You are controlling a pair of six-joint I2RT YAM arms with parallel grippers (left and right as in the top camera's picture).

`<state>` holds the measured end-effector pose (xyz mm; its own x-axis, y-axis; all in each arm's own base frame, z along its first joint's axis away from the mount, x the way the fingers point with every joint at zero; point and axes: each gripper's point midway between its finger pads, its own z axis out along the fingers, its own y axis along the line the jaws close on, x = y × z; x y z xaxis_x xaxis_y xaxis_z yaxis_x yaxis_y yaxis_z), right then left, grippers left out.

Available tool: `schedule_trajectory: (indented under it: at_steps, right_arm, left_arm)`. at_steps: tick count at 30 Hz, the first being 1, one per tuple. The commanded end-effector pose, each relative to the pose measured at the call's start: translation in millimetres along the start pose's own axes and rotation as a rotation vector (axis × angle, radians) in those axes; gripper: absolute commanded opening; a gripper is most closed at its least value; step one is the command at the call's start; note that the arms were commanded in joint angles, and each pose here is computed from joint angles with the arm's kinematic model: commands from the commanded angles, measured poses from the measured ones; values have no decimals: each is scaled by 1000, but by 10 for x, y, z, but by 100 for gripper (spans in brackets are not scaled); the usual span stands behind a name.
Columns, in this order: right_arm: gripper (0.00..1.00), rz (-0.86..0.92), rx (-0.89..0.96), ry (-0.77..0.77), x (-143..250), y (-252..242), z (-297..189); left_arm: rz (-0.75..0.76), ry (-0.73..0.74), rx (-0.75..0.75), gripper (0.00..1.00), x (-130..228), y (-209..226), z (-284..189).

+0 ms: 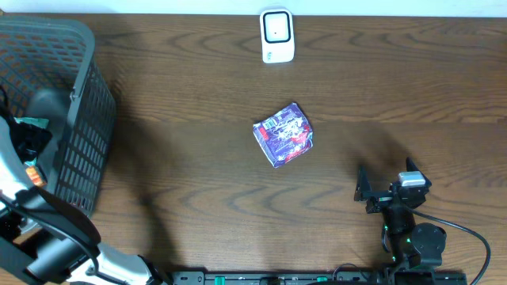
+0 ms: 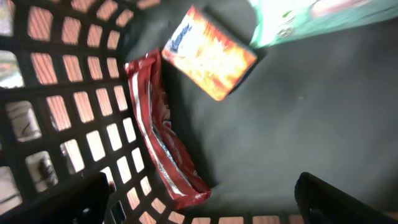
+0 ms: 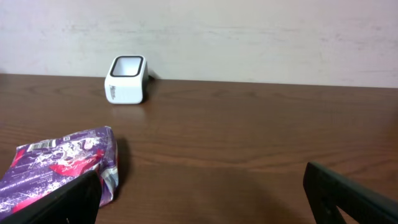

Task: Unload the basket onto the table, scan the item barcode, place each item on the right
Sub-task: 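Return the left gripper into the grey basket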

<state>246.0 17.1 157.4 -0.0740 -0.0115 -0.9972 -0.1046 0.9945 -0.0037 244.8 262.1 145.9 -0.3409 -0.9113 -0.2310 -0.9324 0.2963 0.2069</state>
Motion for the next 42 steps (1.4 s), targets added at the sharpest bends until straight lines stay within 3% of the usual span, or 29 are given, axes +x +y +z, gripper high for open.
schedule_trajectory:
  at_steps: [1,15,31,38,42]
  right_arm:
    - [99,-10,16,4,16,-37,-1]
    - [99,-10,16,4,16,-37,-1]
    - [99,-10,16,4,16,-37,-1]
    - [99,-10,16,4,16,-37,-1]
    - [99,-10,16,4,16,-37,-1]
  left_arm:
    - [-48,55,-79,95,113,64,227]
    - [-167,180,-223,95,456,139,728]
    - [-189,169,-216,93,537,121,981]
    - [-213,178,-220,79,579,205,1121]
    - [-214,188,-218,47,566,260,1151]
